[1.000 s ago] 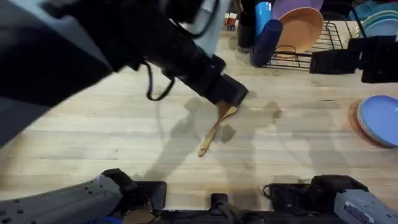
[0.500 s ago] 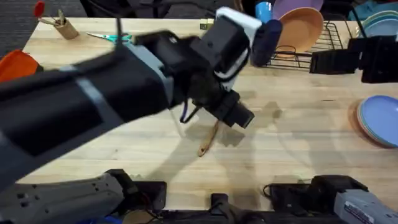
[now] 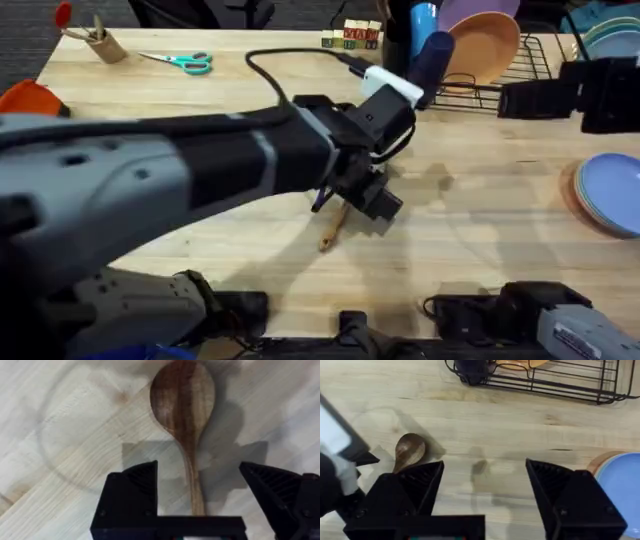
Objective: Pick up the spoon on the table one by one and put them onto the rack
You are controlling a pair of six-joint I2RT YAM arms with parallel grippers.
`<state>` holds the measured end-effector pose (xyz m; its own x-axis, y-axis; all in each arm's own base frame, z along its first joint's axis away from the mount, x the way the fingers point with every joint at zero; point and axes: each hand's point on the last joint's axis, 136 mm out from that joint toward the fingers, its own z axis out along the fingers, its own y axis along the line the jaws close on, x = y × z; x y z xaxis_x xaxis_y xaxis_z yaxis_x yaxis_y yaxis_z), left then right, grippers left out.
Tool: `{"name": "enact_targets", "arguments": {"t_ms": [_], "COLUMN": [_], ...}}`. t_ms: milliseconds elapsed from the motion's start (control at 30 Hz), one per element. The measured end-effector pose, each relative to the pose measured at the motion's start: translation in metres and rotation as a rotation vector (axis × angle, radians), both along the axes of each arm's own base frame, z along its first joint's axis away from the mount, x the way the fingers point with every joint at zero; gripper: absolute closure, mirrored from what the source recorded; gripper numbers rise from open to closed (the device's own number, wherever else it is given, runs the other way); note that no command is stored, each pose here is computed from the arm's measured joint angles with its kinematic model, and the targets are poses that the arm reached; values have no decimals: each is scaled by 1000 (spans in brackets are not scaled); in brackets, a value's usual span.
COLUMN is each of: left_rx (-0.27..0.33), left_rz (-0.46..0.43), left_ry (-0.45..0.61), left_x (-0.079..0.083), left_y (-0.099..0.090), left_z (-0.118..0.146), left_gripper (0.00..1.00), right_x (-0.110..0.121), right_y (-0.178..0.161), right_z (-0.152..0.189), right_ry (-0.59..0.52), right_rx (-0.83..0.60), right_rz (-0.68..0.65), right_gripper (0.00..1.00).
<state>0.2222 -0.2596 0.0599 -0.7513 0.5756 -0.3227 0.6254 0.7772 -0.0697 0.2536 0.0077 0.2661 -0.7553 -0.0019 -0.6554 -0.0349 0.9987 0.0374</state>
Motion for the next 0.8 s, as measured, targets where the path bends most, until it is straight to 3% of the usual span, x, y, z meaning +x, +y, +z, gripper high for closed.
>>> {"name": "enact_targets", "arguments": {"t_ms": [33, 467, 667, 800], "left_rx": [22, 50, 117, 129], "left_rz": [1, -35, -35, -34], "left_ry": [17, -25, -2, 4], "left_x": [-1, -7, -12, -8], "left_y": [1, -6, 6, 1], "left_z": [-9, -9, -13, -14], "left_gripper": [6, 4, 6, 4], "right_x": [0, 0, 0, 0], "right_y": [0, 0, 0, 0], "right_z": [0, 0, 0, 0], "right_ry": [0, 0, 0, 0], "right_rx": [0, 0, 0, 0], "right_rz": [0, 0, 0, 0], "right_gripper": [5, 5, 5, 6]}}
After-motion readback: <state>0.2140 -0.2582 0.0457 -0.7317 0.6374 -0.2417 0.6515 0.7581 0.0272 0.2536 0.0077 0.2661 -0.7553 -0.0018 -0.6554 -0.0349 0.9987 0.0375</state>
